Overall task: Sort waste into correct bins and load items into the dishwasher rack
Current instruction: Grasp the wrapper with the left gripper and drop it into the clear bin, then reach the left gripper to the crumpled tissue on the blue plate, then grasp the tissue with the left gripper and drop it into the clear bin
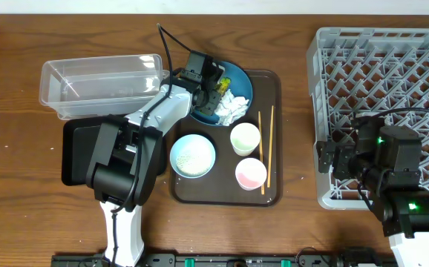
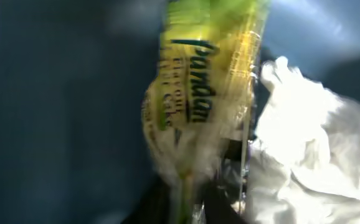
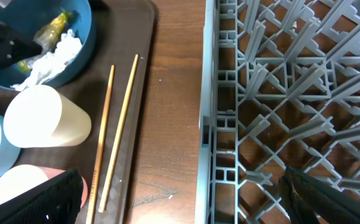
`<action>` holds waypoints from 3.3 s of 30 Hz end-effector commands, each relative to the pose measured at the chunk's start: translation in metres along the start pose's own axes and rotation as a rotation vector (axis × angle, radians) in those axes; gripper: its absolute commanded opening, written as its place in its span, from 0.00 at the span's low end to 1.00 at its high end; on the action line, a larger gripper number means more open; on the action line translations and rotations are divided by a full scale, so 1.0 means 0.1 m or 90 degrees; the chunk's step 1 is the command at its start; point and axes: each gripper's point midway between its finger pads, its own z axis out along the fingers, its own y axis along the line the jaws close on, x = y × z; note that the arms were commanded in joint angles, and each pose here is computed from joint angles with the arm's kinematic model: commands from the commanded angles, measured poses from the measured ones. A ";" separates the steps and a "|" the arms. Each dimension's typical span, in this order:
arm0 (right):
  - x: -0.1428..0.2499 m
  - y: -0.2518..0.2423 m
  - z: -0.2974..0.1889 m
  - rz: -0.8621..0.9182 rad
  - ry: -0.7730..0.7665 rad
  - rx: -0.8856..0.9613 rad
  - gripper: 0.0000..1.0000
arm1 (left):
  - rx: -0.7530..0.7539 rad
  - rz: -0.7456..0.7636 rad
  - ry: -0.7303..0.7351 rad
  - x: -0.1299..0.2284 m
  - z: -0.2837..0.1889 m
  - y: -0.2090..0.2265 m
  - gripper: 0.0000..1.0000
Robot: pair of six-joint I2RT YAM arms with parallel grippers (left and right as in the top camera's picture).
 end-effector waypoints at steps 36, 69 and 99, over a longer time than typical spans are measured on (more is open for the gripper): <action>-0.07 0.04 -0.05 -0.003 -0.012 -0.007 0.99 | -0.068 -0.221 -0.123 -0.23 -1.38 1.09 0.57; -0.04 0.04 -0.05 -0.002 -0.004 -0.007 0.99 | 0.028 -0.207 0.093 0.37 -0.01 -0.37 0.44; -0.04 0.04 -0.05 -0.002 -0.004 -0.007 0.99 | -0.218 -0.451 -0.161 0.11 -1.70 2.00 0.09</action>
